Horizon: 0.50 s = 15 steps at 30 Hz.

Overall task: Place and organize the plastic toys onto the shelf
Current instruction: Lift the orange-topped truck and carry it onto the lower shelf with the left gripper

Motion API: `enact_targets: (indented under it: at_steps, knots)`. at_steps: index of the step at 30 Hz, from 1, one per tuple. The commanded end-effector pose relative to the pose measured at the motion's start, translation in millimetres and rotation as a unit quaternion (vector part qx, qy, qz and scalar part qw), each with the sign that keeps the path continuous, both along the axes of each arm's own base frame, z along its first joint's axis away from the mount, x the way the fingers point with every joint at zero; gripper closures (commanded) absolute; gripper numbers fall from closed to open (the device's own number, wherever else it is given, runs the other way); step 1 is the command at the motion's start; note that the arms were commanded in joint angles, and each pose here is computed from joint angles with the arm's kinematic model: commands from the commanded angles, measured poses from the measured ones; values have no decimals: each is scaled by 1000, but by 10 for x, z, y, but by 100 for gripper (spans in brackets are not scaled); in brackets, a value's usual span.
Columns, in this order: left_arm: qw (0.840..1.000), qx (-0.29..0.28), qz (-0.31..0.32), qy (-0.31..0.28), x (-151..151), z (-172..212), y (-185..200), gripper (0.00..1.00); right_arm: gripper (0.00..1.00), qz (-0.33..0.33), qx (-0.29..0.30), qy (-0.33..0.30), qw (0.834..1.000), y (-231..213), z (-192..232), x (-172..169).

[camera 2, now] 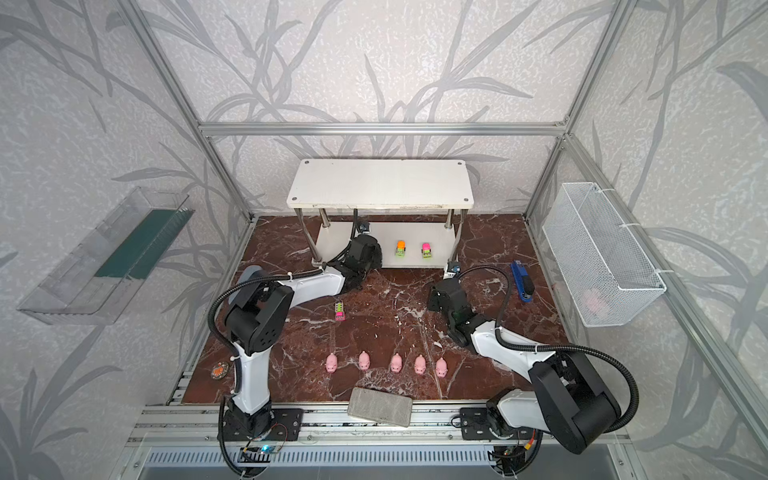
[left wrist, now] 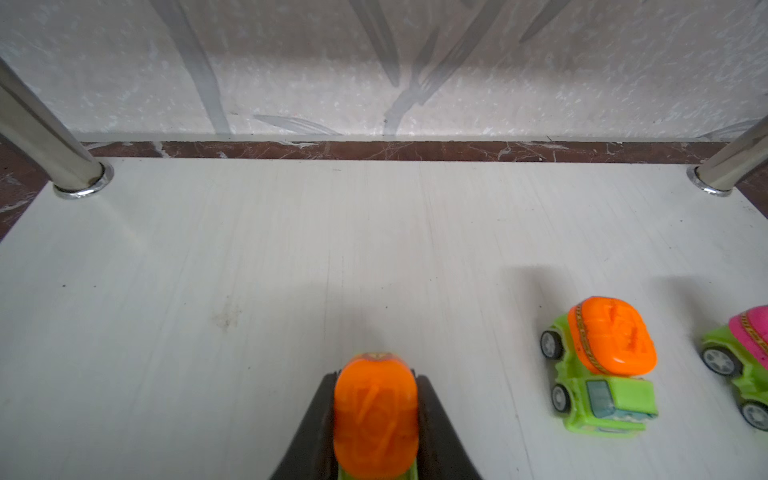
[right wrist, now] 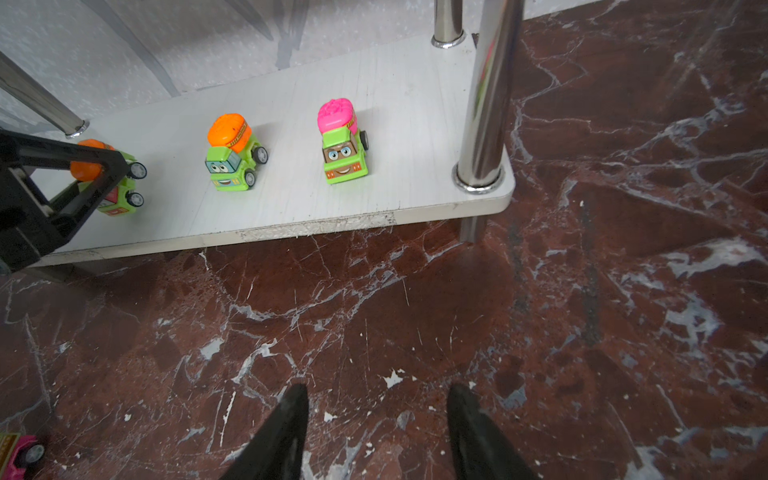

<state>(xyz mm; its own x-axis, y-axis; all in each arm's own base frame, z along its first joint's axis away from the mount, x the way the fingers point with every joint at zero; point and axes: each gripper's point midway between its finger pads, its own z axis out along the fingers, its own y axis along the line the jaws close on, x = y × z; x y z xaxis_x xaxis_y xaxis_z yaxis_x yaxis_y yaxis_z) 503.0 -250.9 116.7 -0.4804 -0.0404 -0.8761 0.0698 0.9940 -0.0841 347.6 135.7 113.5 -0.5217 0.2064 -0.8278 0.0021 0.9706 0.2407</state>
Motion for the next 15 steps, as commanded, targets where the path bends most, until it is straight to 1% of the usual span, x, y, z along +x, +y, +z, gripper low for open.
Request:
enact_targets:
  at_steps: [1, 9, 15]
  knots:
    - [1000, -5, -5, -9, 92, 26, -50, 73, 45, -4, 1, -2, 1000, -19, -10, 19]
    - [1000, -5, -6, -4, 124, -41, -43, 70, 45, -4, 1, -3, 1000, -26, -7, 19]
    - [1000, -7, -2, -4, 130, -37, -20, 61, 45, -5, 1, -1, 1000, -32, -26, 21]
